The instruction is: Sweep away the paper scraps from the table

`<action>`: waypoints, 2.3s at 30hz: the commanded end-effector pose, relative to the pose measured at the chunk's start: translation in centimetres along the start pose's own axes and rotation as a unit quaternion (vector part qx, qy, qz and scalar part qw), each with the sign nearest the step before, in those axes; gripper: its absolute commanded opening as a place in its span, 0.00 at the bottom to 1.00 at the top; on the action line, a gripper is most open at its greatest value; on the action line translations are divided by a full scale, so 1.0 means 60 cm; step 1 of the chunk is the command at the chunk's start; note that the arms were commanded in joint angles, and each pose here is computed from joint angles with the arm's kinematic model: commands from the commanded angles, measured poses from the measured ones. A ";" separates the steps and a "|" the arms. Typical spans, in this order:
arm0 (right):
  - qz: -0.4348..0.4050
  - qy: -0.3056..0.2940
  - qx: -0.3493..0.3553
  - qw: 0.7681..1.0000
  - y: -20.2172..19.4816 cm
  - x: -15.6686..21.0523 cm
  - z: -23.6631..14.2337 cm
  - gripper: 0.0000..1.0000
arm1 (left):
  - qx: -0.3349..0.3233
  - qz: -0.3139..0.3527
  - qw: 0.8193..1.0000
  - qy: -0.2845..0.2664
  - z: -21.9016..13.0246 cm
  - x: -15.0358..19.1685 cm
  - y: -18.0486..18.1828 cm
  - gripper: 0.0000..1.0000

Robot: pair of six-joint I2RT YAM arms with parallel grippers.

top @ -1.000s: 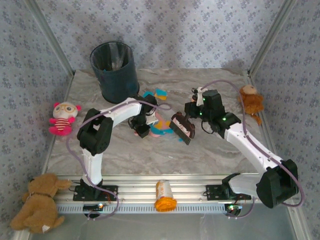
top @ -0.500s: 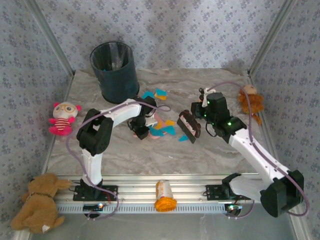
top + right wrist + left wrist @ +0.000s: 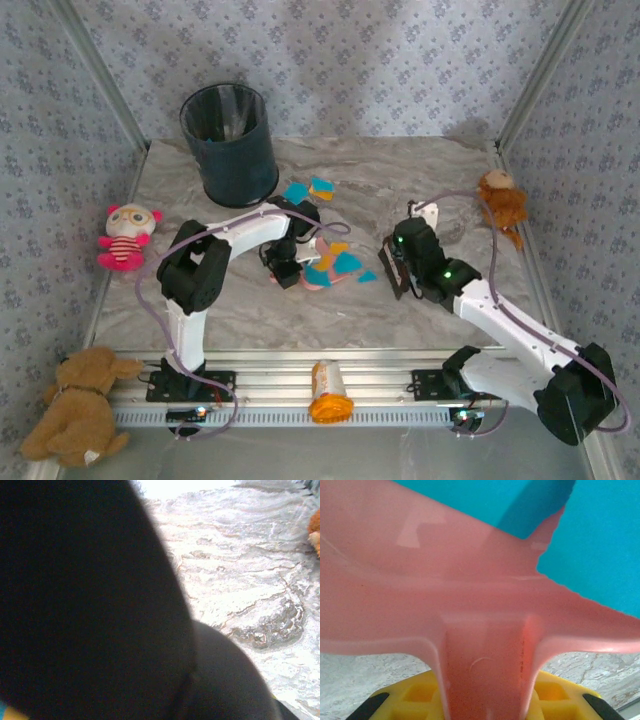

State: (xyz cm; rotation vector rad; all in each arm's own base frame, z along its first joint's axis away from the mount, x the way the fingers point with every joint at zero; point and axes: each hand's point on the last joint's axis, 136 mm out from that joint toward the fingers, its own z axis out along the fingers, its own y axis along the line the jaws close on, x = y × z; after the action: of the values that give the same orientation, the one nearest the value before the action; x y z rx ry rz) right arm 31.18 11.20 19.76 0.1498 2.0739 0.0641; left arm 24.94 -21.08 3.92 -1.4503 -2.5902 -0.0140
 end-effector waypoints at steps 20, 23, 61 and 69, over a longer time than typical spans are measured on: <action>0.020 -0.012 -0.086 0.996 0.155 -0.014 0.061 0.00 | 0.033 0.028 0.999 0.026 0.002 0.005 -0.030 0.00; 0.006 -0.006 -0.123 0.992 0.183 -0.015 0.061 0.00 | 0.034 0.030 0.999 0.025 0.002 0.003 -0.031 0.00; 0.019 -0.051 -0.155 0.986 0.165 -0.136 -0.008 0.00 | 0.028 0.025 0.999 0.000 0.003 -0.022 -0.026 0.00; 0.005 -0.036 -0.059 0.998 0.096 -0.107 0.004 0.00 | 0.027 0.027 0.999 -0.004 0.002 -0.025 -0.026 0.00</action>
State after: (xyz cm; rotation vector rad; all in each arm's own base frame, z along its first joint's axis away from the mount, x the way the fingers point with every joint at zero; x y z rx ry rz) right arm 35.17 18.20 25.04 0.0231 2.0090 0.2763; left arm 24.85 -22.79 3.88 -1.4963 -2.5672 0.0488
